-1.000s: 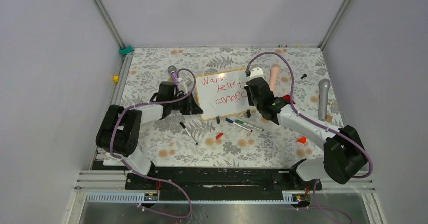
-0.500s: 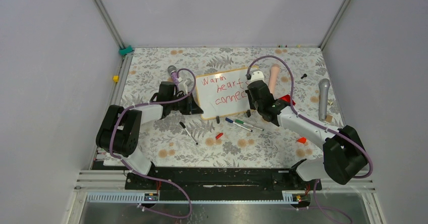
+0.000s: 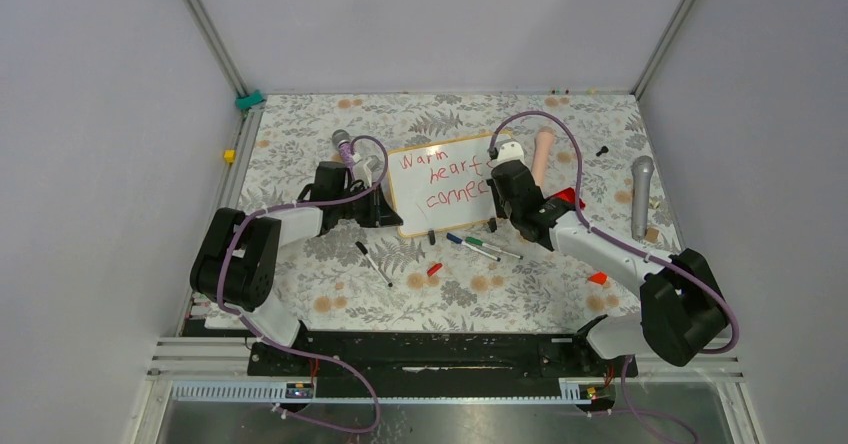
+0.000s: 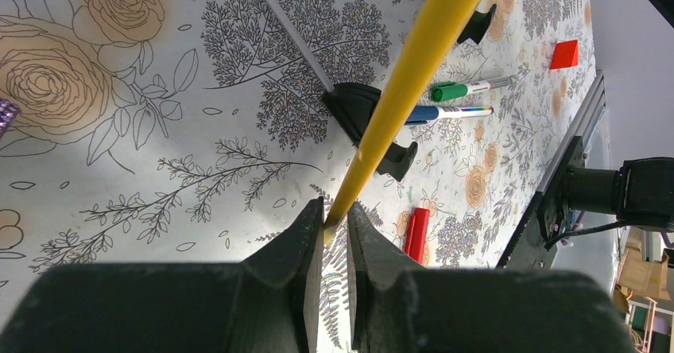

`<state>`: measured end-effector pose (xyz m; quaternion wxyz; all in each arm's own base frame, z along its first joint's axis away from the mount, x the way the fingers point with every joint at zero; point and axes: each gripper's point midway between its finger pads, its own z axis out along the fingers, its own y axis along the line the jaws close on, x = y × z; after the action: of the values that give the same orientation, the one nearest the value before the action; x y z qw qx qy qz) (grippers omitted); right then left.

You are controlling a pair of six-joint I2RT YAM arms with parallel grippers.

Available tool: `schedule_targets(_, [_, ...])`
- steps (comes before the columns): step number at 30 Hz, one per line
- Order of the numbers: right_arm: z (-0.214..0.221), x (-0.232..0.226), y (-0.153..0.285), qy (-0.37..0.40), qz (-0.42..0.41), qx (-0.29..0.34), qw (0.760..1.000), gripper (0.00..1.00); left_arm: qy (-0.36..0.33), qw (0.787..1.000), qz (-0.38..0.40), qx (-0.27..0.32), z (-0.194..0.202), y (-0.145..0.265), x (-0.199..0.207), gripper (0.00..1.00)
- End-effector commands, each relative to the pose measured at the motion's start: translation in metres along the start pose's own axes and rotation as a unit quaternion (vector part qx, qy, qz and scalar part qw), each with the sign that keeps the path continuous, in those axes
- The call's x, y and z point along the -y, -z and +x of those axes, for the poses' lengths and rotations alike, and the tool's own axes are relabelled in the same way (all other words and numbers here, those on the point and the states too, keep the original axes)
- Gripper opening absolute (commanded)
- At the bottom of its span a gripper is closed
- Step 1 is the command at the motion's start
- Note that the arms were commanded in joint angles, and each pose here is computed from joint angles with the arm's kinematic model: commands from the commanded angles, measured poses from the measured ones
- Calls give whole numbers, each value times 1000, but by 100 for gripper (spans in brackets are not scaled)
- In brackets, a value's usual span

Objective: Write a sentence on the whiteboard
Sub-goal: Write a sentence on the whiteboard, then pick up the pen cap from the center of the board.

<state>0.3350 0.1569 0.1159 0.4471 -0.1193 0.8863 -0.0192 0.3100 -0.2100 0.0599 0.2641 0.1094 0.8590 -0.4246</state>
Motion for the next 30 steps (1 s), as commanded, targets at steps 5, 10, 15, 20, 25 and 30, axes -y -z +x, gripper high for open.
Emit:
schedule_targets(5, [-22,15,10,-16,26,28,999,0,-19,999,-19,26,-21,1,-5,0])
schedule_targets(10, [-33,18,30,-30,10,59,998,0,-20,999,-22,27,-21,1,-6,6])
schedule_targets(15, [-44,15,56,-60,-33,120,990,0,-26,999,-29,35,-21,5,-5,16])
schedule_targets(20, [-42,12,68,-73,-60,145,985,0,-36,997,-48,52,-25,14,-4,22])
schedule_targets(25, [-36,7,75,-103,-81,142,981,0,-53,991,-90,78,-30,30,-8,99])
schedule_targets(30, [-34,8,84,-138,-87,137,977,0,-55,980,-156,108,-30,53,-17,99])
